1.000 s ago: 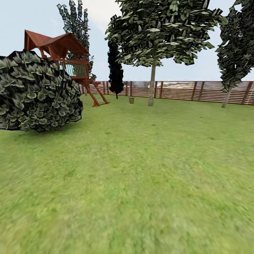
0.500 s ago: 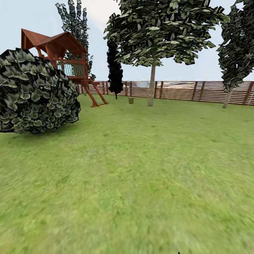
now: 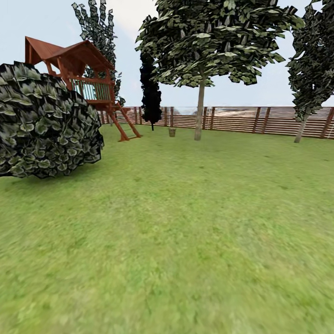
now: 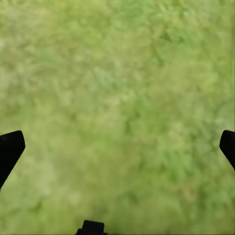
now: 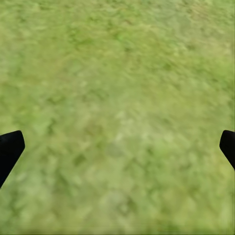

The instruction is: Take the three Easter eggs out of the wicker basket on the lawn in the garden, then place them on the lawn next to a single tree (choose any tree) so that all three eggs are next to the same tree and none are left in the basket.

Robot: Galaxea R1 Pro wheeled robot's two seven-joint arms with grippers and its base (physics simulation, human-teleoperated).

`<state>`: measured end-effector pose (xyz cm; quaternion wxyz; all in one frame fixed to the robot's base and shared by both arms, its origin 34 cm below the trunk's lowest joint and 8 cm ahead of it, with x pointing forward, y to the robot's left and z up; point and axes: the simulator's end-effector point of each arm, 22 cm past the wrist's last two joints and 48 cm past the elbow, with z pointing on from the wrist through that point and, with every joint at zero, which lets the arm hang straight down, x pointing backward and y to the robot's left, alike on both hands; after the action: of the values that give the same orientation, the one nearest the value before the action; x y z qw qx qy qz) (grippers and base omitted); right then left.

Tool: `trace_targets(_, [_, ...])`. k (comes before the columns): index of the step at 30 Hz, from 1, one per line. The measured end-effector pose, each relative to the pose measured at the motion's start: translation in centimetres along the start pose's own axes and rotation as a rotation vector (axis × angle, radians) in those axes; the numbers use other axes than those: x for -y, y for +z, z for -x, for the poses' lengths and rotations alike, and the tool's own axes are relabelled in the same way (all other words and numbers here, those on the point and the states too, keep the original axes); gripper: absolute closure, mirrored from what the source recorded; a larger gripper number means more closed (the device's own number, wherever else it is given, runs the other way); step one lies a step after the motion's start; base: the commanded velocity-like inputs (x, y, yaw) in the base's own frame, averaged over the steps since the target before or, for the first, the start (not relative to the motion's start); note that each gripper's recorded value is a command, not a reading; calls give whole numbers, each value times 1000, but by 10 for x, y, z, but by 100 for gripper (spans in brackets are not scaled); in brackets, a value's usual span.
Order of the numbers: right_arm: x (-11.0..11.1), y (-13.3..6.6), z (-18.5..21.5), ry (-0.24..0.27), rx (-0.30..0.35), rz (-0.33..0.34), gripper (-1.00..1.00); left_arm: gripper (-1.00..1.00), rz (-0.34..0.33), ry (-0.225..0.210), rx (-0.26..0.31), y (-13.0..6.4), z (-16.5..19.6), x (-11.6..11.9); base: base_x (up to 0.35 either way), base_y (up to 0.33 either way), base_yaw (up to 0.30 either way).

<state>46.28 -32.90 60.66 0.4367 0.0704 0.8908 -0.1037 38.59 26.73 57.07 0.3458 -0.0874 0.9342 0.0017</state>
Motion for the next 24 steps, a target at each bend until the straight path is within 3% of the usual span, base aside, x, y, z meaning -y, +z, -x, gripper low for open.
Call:
trace_targets(4, [2, 0, -1, -1, -1, -3, -100, -100, 1, -1, 10, 0, 2, 0, 51, 0, 0])
trace_targets(11, [2, -1, -1, -2, 0, -2, -100, -100, 3, -3, 11, 0, 2, 1, 285, 0, 1])
trace_targets(24, [8, 0, -3, -13, -4, -6, -100, -100, 4, -3, 0, -1, -2, 2, 328, 0, 152])
